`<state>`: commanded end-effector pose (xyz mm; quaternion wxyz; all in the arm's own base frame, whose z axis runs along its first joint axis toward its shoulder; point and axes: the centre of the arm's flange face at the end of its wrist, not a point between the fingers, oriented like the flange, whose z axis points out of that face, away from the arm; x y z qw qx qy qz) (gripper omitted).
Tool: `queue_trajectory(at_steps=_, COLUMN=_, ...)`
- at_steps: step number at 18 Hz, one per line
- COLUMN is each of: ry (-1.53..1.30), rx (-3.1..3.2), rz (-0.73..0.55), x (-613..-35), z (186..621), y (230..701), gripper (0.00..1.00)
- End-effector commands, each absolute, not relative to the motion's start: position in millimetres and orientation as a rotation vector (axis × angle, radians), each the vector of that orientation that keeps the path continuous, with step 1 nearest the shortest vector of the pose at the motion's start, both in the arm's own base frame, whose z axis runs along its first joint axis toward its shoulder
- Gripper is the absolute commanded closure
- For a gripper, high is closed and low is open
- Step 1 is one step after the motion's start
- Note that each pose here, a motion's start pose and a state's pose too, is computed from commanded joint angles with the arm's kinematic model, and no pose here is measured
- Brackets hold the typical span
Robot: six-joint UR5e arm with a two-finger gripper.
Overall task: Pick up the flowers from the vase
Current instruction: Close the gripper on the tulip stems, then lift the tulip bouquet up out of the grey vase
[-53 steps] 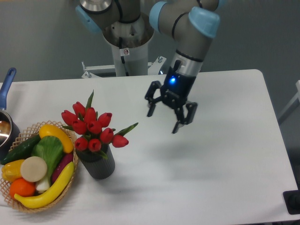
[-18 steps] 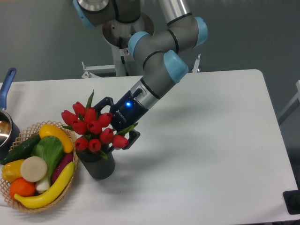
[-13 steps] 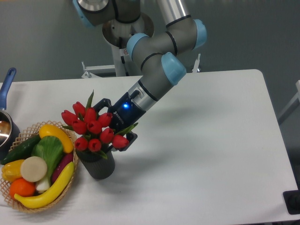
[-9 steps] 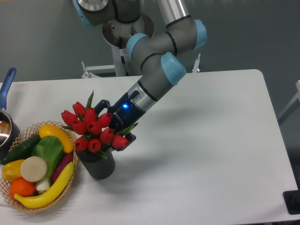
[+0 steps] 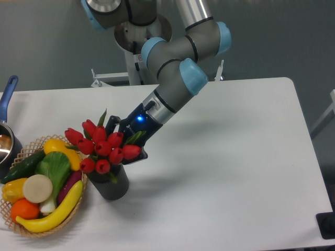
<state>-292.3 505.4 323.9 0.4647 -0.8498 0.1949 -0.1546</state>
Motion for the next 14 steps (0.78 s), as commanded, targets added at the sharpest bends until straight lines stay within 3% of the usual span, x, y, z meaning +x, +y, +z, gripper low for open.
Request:
queue_trajectory(at_steps=5, ry=0.473, rx=-2.082, rz=-0.372, x=-293.2, z=329.5, y=503.3, gripper=0.59)
queue_trajectory(at_steps=14, ry=0.431, rx=-1.999, rz=-0.355, x=-296.6, z=378.0, y=495.2, gripper=0.59)
